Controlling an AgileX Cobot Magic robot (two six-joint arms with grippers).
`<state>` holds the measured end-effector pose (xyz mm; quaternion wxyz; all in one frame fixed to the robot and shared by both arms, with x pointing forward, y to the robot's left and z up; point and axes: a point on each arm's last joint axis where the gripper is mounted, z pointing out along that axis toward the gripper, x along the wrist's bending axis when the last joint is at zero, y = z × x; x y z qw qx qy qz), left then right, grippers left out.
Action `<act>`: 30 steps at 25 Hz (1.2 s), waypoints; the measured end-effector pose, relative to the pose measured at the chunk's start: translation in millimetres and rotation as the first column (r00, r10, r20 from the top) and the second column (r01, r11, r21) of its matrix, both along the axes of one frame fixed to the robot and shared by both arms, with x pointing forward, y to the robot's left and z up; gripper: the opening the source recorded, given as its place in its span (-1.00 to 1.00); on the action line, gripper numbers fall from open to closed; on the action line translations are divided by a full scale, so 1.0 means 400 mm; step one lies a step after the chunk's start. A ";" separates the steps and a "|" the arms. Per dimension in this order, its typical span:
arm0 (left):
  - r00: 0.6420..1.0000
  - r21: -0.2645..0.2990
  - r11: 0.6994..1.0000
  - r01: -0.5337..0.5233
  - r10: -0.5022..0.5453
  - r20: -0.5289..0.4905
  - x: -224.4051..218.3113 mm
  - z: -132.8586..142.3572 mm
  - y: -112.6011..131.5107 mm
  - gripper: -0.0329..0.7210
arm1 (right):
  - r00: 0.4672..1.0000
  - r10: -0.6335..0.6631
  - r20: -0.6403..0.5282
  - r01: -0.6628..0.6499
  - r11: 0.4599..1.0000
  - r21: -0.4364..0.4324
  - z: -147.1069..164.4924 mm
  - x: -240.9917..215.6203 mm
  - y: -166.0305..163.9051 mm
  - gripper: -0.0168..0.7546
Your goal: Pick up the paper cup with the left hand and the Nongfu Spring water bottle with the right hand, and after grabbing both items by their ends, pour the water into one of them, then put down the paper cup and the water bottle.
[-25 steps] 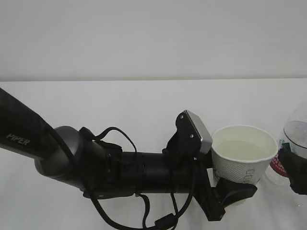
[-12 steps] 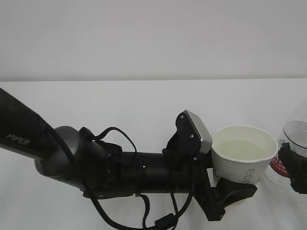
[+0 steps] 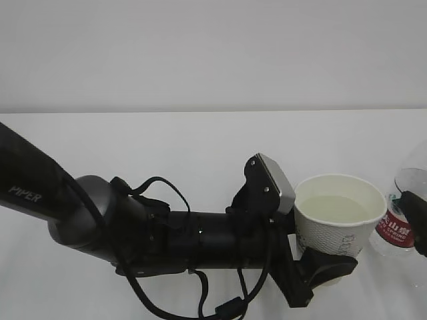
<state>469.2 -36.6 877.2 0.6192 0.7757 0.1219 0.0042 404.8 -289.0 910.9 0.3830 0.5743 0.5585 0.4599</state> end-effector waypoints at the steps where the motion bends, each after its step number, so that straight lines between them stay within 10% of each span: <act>1: 1.000 0.000 1.000 0.000 0.000 0.000 0.000 0.000 0.000 0.49 | 1.000 -0.002 0.010 0.002 1.000 0.001 0.004 0.000 0.000 0.71; 30: 0.981 -0.007 0.983 -0.182 0.181 -0.073 0.043 -0.001 0.016 0.49 | 0.977 0.012 0.211 -0.013 1.000 0.003 0.087 -0.016 0.002 0.71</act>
